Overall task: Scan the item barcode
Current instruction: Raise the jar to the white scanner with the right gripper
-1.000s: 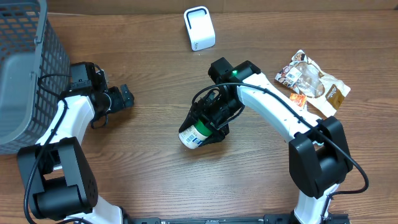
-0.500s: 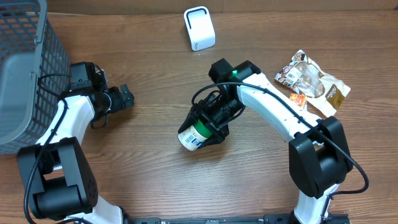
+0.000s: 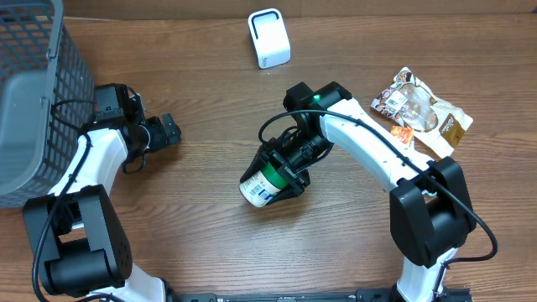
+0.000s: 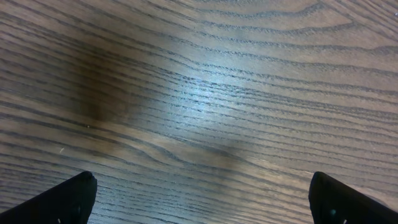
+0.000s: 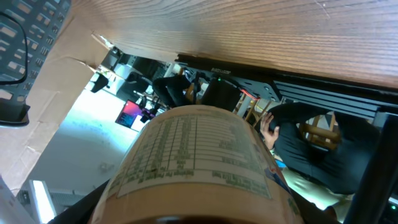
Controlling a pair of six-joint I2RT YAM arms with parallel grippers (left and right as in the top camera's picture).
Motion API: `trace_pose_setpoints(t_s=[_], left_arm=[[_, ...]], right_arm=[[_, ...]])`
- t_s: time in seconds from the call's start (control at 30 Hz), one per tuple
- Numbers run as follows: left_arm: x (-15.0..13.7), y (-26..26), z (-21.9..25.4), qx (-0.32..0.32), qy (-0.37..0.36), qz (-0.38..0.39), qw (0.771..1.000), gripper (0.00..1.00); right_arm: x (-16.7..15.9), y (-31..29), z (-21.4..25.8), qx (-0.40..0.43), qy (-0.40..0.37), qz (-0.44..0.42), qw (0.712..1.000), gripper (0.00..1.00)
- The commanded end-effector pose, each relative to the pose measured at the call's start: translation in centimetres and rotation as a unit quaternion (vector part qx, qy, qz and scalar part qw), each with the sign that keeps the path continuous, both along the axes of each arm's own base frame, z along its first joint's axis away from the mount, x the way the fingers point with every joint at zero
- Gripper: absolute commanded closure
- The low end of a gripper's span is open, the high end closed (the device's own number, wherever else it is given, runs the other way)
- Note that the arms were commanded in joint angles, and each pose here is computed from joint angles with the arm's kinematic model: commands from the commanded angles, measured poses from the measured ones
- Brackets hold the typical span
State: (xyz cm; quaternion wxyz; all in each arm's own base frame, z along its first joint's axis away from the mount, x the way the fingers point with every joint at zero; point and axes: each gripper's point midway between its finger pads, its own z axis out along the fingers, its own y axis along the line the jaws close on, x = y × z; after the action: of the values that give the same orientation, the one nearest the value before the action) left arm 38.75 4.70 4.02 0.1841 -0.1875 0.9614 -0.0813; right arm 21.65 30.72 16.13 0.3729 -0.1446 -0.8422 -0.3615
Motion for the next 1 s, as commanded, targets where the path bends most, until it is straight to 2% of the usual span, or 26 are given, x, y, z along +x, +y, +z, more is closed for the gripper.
trace_pose_setpoints(t_s=[0.0,0.03,0.1,0.23,0.37,0.5,0.63,0.77,0.97], left_arm=[[0.5,0.5,0.2,0.011,-0.006,-0.004,1.000,0.00],[0.5,0.5,0.2,0.011,-0.006,-0.004,1.000,0.00],[0.5,0.5,0.2,0.011,-0.006,-0.004,1.000,0.00],[0.5,0.5,0.2,0.011,-0.006,-0.004,1.000,0.00],[0.5,0.5,0.2,0.011,-0.006,-0.004,1.000,0.00],[0.5,0.5,0.2,0.011,-0.006,-0.004,1.000,0.00],[0.5,0.5,0.2,0.011,-0.006,-0.004,1.000,0.00],[0.5,0.5,0.2,0.011,-0.006,-0.004,1.000,0.00],[0.5,0.5,0.2,0.011,-0.006,-0.004,1.000,0.00]], right_arm=[[1.0,0.2,1.6,0.020,-0.048,-0.003,0.999,0.92],[1.6,0.0,0.8,0.005,-0.073,0.000,0.997,0.96],[3.5,-0.7,-1.4,-0.046,-0.144,0.004,0.989,0.96],[8.5,-4.0,-5.4,-0.188,-0.284,0.001,0.940,0.96],[11.5,-6.0,-6.3,-0.258,-0.350,-0.010,0.901,0.96],[14.3,-6.0,-6.0,-0.266,-0.410,-0.024,0.872,0.96],[16.3,-4.9,-4.8,-0.205,-0.509,0.057,0.834,0.96],[17.3,-5.1,-2.4,-0.191,-0.543,0.091,0.813,0.97],[18.4,-7.4,6.9,-0.186,-0.582,0.104,0.785,0.97]])
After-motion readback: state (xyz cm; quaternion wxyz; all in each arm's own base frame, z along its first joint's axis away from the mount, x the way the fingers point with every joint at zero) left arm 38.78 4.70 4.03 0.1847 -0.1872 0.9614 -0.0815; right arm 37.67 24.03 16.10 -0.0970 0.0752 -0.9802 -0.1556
